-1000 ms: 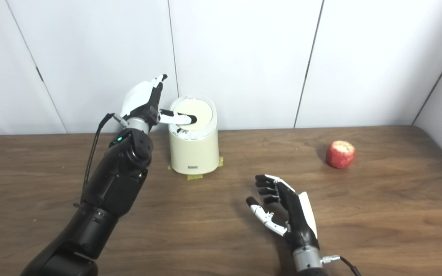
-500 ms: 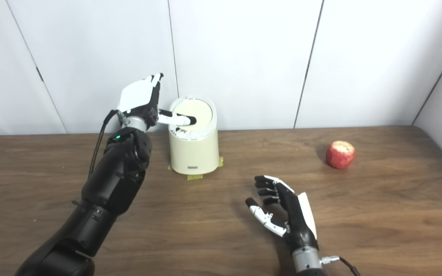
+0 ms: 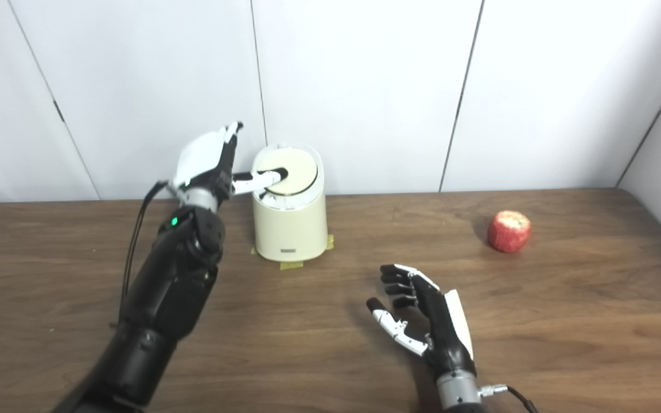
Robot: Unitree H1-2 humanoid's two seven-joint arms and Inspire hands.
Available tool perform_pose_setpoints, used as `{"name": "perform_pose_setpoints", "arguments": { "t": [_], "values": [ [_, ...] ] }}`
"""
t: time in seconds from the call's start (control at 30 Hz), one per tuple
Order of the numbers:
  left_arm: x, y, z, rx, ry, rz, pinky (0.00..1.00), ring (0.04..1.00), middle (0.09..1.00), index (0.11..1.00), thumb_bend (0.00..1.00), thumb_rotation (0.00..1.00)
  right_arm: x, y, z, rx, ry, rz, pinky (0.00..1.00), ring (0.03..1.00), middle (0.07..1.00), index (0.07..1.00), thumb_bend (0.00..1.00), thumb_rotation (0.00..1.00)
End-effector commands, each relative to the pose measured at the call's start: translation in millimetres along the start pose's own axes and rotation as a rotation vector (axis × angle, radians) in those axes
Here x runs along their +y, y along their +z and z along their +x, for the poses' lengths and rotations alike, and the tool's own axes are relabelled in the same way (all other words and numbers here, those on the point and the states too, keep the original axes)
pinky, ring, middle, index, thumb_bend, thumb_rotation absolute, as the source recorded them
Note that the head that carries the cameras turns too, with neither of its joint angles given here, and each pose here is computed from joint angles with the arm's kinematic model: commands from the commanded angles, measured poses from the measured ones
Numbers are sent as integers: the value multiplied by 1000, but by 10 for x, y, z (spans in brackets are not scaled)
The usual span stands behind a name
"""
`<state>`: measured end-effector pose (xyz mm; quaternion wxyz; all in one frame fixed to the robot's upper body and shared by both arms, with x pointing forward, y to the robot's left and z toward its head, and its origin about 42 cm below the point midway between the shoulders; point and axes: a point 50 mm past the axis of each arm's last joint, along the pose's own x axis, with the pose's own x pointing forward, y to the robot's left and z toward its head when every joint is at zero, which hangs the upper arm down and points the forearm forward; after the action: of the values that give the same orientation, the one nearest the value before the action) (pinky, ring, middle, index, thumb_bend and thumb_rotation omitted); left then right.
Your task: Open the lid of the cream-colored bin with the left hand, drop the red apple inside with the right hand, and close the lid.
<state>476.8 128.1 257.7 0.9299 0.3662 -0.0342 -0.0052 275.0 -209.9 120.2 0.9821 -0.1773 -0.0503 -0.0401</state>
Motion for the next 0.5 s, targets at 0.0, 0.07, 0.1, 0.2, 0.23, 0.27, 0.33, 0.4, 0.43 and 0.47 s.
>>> {"name": "perform_pose_setpoints", "arguments": {
  "t": [0.0, 0.07, 0.1, 0.2, 0.23, 0.27, 0.33, 0.4, 0.43, 0.47],
  "values": [
    [209, 486, 1, -200, 59, -208, 1000, 1000, 1000, 1000, 659, 1000, -28, 148, 59, -57, -11, 3, 599, 683, 711, 709, 244, 318],
    [208, 541, -87, -255, 41, -378, 979, 1000, 1000, 1000, 665, 1000, -26, 150, 57, -53, -13, 5, 599, 682, 710, 709, 247, 319],
    [213, 566, -145, -291, 25, -470, 979, 1000, 1000, 1000, 688, 1000, -29, 145, 59, -52, -13, 6, 598, 682, 712, 711, 247, 313],
    [227, 584, -277, -435, 5, -575, 968, 1000, 998, 1000, 703, 1000, -46, 134, 73, -55, -12, 6, 598, 681, 712, 710, 242, 300],
    [236, 571, -322, -484, 2, -572, 952, 991, 989, 992, 708, 1000, -50, 135, 77, -57, -12, 5, 596, 681, 712, 710, 240, 298],
    [246, 560, -371, -521, 0, -572, 940, 983, 982, 983, 731, 1000, -57, 137, 82, -58, -12, 2, 595, 682, 712, 710, 240, 297],
    [278, 541, -472, -567, 8, -575, 914, 963, 961, 954, 770, 1000, -76, 152, 94, -65, -20, -4, 599, 684, 711, 710, 241, 298],
    [365, 467, -636, -600, 33, -595, 874, 930, 929, 918, 636, 1000, -132, 208, 127, -105, -53, -42, 601, 683, 713, 710, 245, 354],
    [410, 399, -724, -603, 47, -602, 847, 909, 912, 900, 510, 959, -172, 247, 149, -138, -71, -75, 592, 675, 707, 702, 256, 410],
    [441, 329, -802, -599, 56, -612, 823, 893, 897, 884, 441, 894, -211, 287, 172, -165, -90, -104, 579, 666, 699, 695, 255, 432]
  ]
}}
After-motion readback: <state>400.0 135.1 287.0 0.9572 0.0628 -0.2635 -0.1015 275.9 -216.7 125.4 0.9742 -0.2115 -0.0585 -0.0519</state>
